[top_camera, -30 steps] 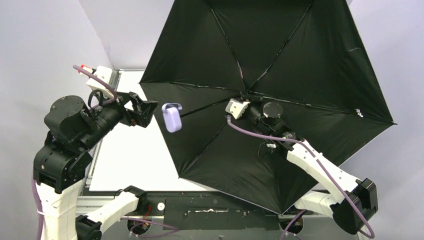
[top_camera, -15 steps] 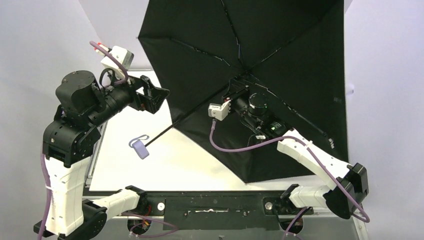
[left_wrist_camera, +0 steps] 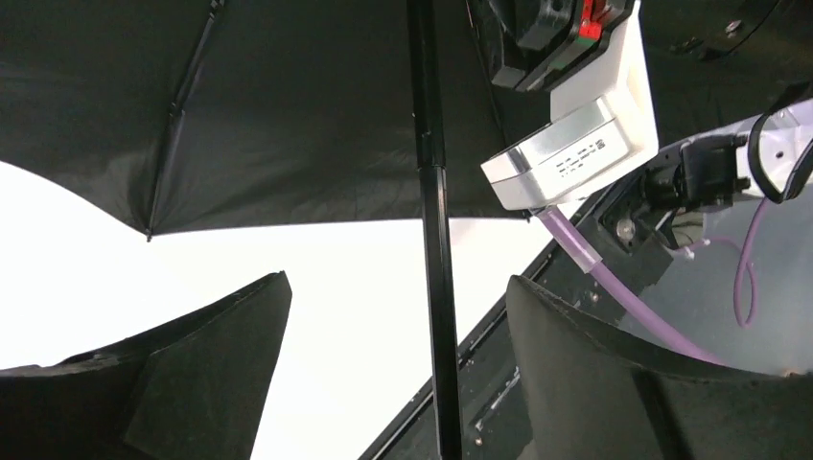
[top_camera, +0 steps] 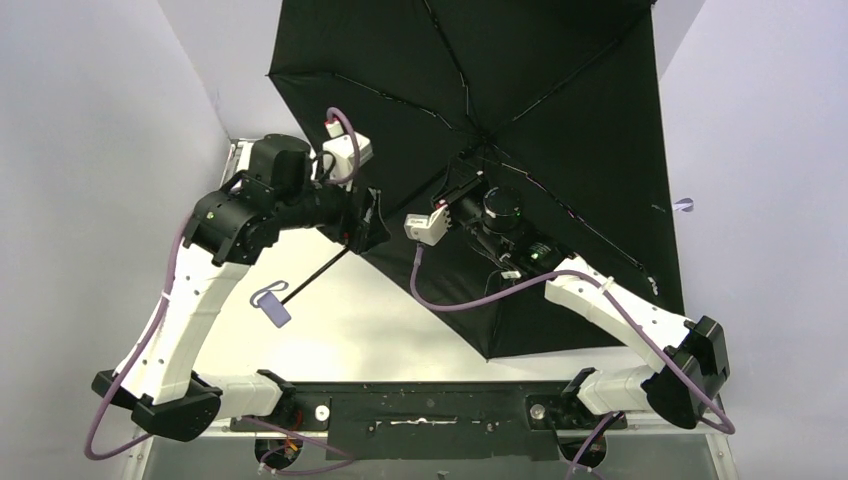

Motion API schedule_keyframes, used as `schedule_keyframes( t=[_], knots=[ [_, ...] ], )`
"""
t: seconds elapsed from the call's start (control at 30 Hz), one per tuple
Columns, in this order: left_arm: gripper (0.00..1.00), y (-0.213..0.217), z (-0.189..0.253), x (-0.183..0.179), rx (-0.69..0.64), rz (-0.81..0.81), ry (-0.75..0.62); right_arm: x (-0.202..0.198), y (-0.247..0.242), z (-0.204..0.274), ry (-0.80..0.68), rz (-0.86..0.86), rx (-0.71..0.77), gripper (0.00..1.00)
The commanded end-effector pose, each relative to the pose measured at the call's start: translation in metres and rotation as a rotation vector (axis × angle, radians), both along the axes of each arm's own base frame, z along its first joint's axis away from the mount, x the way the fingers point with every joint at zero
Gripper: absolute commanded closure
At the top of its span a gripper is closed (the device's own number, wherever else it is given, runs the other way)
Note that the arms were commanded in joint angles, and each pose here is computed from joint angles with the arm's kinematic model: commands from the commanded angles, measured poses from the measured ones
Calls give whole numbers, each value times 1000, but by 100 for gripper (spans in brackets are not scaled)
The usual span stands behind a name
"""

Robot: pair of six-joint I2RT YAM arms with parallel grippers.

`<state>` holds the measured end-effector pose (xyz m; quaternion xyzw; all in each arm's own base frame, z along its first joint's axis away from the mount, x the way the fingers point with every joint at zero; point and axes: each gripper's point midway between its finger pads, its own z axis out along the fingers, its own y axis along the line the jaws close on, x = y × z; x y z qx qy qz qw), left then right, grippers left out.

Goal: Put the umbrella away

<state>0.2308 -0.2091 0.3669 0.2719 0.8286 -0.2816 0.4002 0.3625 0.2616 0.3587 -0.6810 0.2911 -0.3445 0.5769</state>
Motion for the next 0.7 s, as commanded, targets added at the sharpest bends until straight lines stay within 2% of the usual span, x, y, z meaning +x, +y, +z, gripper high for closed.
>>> schedule_keyframes(
  t=[0.0,0.17,0.2,0.37,0.43,0.47,0.6,0.63,0.67],
  knots=[
    [23,-5,-2,-7,16,-52,-23,-3,-6,32,-94,-26,6,100],
    [48,-9,-13,-8,34,-68,5,-5,-6,28,-79,-24,6,100],
    [57,-10,-13,-7,35,-64,4,-5,-7,27,-76,-23,9,100],
    [87,-11,-12,-4,27,-52,-6,-8,-8,22,-54,-22,21,100],
    [97,-11,-12,-2,27,-46,-7,-10,-10,20,-45,-21,30,95],
    [100,-10,-13,-1,29,-41,-6,-12,-10,20,-40,-18,35,92],
    [100,-8,-18,3,34,-11,-5,-24,-14,5,33,6,-3,76],
    [100,-8,-20,4,31,1,-5,-31,-14,-2,56,18,-13,69],
    [100,-7,-20,5,26,15,-6,-36,-15,-6,72,24,-11,57]
  ],
)
